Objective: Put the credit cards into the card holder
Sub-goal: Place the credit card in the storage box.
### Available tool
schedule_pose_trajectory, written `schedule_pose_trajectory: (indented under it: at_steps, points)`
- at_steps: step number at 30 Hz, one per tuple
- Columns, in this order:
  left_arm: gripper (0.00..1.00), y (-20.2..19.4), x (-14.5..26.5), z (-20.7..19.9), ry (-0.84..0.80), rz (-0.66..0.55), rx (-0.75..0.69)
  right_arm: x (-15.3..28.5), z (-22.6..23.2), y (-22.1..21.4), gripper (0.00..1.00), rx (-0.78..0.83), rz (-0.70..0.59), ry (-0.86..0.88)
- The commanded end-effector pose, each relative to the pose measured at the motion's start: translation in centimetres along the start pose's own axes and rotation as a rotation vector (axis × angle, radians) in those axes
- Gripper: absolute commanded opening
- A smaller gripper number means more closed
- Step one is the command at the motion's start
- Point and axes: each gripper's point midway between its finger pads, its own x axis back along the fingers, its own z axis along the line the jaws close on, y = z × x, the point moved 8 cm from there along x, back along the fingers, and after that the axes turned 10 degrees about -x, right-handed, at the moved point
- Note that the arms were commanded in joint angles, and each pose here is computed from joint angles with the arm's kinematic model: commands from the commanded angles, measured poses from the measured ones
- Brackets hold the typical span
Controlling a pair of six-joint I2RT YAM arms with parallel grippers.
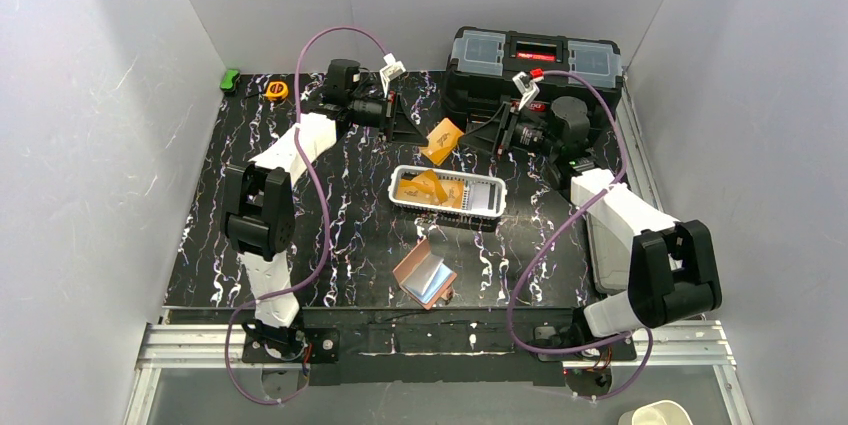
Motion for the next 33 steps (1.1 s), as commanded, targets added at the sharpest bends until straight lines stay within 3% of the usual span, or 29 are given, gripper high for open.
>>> schedule_pose_trajectory:
  at_steps: [1,12,33]
  points:
    - [0.00,1.4,-0.2,-2.7,-0.034,-0.004,-0.076,-1.5,1.9,0.5,0.37,0.061,0.032,0.075]
    - [0.00,1.4,-0.2,-2.8,-0.050,-0.002,-0.075,-2.8,1.7,0.3,0.33,0.038,0.075,0.147]
    - [0.00,1.6,-0.1,-4.2,-0.136,-0.011,-0.084,-3.9,-0.7,-0.2,0.36,-0.031,0.048,0.150]
